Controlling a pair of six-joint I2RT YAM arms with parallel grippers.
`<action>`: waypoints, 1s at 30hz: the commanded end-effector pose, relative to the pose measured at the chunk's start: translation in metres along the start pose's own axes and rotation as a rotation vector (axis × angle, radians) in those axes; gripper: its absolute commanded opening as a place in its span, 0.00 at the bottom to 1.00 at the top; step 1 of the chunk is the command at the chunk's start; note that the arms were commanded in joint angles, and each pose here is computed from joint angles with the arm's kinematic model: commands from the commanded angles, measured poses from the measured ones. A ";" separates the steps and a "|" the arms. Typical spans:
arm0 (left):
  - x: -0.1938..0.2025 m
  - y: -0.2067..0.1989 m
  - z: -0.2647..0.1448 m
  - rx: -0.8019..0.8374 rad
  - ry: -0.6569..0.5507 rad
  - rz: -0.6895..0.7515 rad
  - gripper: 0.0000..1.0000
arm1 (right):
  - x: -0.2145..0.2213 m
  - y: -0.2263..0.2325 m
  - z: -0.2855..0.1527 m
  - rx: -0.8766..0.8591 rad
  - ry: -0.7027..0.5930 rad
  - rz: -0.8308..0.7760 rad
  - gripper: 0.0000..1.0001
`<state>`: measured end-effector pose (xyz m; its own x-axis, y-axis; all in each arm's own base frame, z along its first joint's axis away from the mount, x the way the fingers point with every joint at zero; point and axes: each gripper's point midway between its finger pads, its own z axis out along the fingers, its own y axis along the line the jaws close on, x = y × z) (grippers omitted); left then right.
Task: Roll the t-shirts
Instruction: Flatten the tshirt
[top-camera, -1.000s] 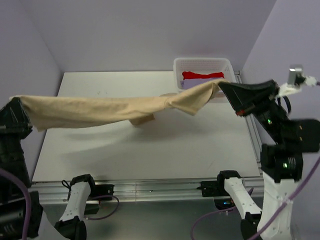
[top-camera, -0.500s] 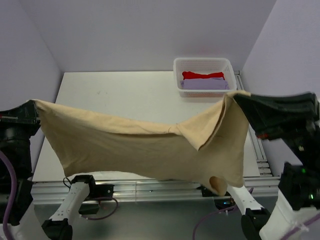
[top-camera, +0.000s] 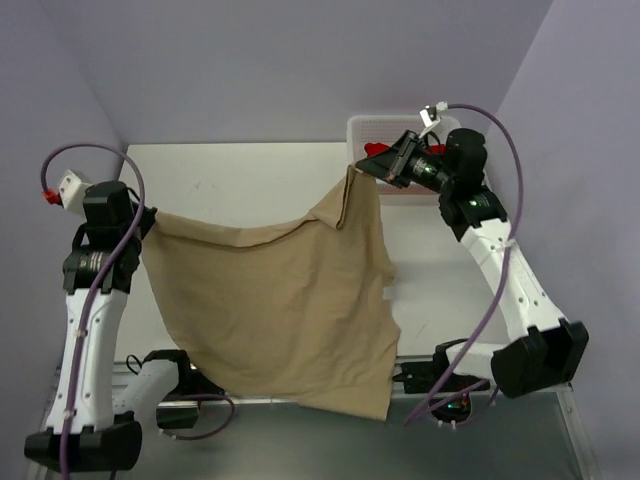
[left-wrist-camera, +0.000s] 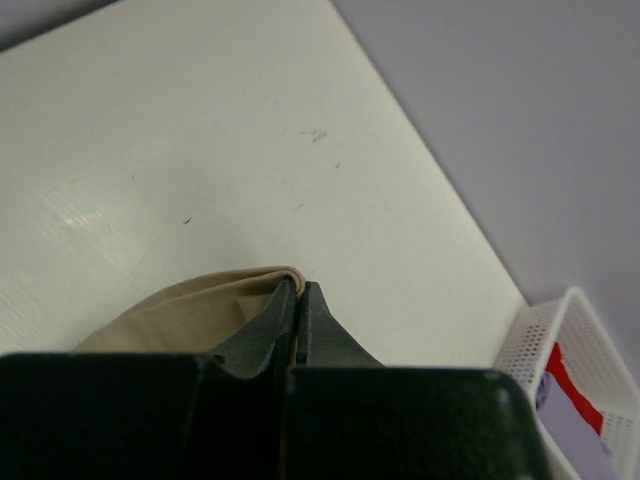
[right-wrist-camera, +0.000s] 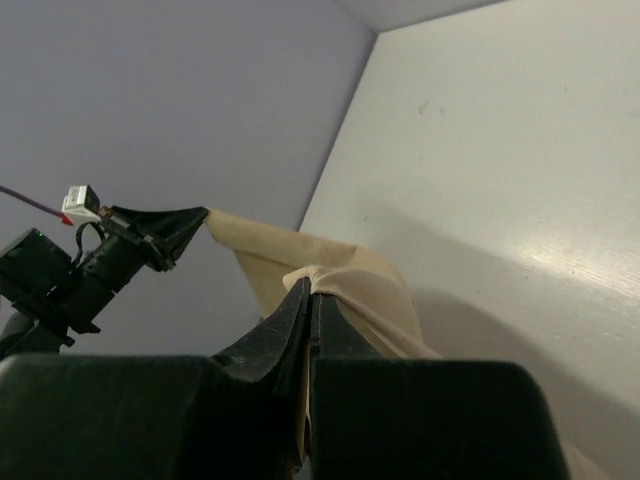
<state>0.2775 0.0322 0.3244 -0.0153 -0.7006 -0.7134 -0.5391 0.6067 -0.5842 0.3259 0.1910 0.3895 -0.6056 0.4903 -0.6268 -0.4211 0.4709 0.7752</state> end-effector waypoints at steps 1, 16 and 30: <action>-0.003 -0.015 0.038 0.078 -0.003 -0.077 0.00 | -0.027 0.016 0.020 -0.082 -0.112 -0.115 0.00; 0.021 0.028 0.246 -0.097 0.196 -0.178 0.11 | -0.071 -0.117 0.229 -0.008 -0.025 0.032 0.49; 0.011 0.024 0.224 -0.070 0.243 -0.112 0.85 | -0.050 -0.143 0.189 0.175 0.006 -0.061 0.81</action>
<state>0.4691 0.1266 0.1618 -0.1776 -0.8774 -0.4458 -0.6811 0.4365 -0.5878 0.5697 0.2512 0.1931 -0.7272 0.4865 -0.4842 -0.1431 0.5825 0.8002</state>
